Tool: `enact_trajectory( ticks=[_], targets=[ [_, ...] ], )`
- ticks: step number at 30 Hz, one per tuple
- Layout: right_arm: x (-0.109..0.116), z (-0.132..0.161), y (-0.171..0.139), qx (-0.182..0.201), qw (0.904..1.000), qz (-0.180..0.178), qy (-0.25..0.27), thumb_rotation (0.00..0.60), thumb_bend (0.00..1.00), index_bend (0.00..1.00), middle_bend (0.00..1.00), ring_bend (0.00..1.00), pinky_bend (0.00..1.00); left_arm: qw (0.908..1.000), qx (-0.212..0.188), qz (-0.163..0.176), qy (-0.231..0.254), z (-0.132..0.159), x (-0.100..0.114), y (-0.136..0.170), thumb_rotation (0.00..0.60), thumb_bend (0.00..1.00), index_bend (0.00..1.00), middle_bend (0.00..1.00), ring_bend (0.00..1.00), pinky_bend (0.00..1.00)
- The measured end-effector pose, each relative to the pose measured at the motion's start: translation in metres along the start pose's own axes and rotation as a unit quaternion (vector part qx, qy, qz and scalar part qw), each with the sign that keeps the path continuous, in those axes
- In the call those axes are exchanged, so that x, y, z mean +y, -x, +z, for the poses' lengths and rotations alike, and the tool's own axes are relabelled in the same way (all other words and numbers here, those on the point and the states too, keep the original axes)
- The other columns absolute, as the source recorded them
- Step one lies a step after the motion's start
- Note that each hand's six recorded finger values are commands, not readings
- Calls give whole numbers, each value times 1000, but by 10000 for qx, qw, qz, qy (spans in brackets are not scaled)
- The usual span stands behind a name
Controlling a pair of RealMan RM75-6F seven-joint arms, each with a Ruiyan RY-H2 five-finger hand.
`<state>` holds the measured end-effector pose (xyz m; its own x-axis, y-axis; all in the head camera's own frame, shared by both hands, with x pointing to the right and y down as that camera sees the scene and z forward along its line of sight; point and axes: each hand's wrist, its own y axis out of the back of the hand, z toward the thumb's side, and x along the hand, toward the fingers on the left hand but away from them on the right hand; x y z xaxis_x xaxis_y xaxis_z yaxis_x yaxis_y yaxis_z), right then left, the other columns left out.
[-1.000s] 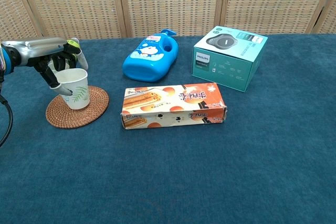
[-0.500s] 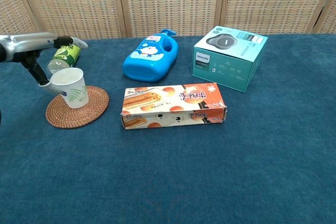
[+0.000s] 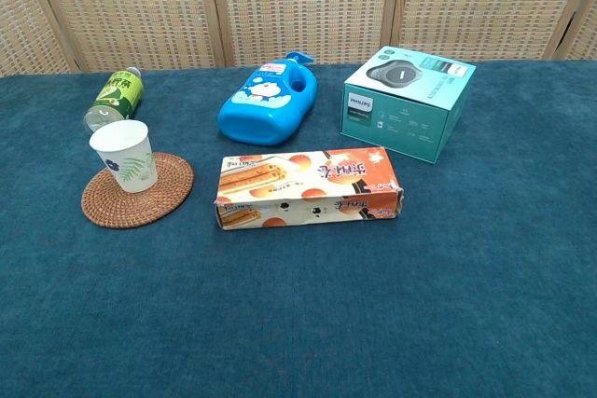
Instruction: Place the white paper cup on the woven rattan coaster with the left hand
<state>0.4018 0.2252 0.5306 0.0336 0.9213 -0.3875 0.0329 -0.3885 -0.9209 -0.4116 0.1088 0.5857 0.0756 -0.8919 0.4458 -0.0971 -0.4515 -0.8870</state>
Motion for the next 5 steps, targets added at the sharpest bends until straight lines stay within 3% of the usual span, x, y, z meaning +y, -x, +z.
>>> enact_trajectory(
  ticks=[5],
  targets=[
    [-1,0,0,3,10000,-5,-17,600,0,63,0,0,0,9981,593,135,-62,-28,-10,50,600,0,0,0,0,0]
  ],
)
